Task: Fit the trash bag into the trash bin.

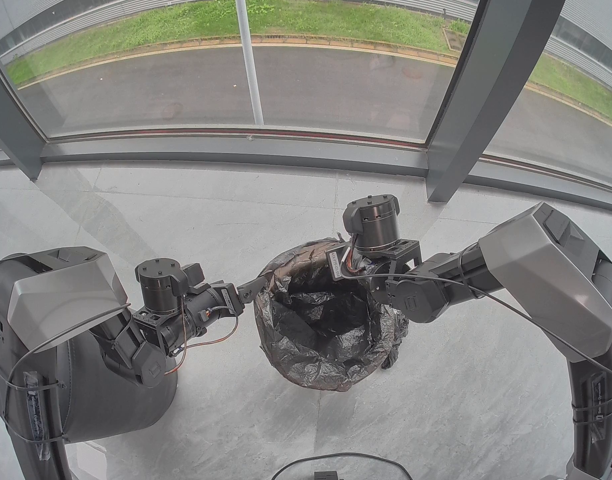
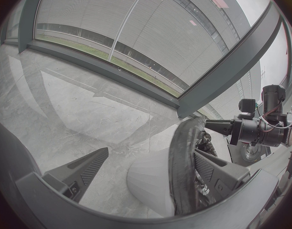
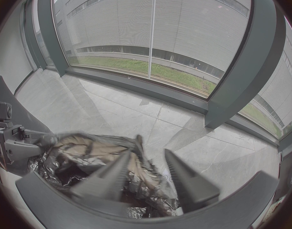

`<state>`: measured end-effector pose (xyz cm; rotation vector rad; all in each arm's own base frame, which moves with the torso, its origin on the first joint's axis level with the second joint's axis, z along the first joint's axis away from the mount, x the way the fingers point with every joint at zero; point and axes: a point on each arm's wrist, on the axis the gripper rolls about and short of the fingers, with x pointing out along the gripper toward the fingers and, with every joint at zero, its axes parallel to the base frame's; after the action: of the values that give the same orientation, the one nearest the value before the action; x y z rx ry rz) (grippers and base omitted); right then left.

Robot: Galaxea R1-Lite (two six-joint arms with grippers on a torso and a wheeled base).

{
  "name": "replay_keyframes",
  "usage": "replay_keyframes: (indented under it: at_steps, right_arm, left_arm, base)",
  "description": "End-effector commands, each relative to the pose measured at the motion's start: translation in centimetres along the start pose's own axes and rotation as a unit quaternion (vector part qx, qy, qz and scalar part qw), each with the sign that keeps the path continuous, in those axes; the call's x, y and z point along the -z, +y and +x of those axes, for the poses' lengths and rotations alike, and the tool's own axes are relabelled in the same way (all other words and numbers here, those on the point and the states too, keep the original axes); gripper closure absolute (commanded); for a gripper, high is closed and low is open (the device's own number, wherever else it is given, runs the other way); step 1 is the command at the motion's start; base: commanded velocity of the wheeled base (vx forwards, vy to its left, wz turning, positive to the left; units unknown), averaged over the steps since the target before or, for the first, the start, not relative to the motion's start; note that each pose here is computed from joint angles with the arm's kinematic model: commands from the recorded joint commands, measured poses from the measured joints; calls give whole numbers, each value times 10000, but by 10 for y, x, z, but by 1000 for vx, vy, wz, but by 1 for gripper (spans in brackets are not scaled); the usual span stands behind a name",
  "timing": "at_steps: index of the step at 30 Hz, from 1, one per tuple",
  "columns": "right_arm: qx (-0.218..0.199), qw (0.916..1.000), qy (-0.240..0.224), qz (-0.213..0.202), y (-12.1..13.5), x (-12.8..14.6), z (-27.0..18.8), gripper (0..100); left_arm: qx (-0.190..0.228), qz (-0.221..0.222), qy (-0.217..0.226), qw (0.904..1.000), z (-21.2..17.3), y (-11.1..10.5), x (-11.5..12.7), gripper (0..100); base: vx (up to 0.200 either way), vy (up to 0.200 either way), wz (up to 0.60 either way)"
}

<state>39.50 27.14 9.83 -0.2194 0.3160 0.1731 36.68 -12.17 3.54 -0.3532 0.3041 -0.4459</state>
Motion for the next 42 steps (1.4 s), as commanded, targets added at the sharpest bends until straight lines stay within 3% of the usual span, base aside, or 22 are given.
replay_keyframes:
  at_steps: [1,9,24,30,37,42]
  right_arm:
    - [-1,10000,18,-5,1,2,1,0]
    - [9,10000,-64,43,0,-3,-1,0]
    - [76,9993,-314,191,-4,-11,-3,0]
    - [92,9992,-326,192,-5,-11,-2,0]
    - [33,9994,-202,272,-2,-3,-5,0]
    - [-425,9986,-63,297,26,3,-35,0]
  left_arm:
    - [-4,-2,10,10000,0,0,1,0]
    - [-13,18,31,10000,2,1,3,0]
    - [-506,-90,63,9987,9,43,12,0]
    - [-583,-127,226,9980,8,49,25,0]
    - [-501,-153,318,9981,2,38,29,0]
    - [-226,-105,60,9997,-33,8,3,0]
  base:
    - [0,0,0]
    - [0,0,0]
    - [0,0,0]
    - [0,0,0]
    - [0,0,0]
    - [0,0,0]
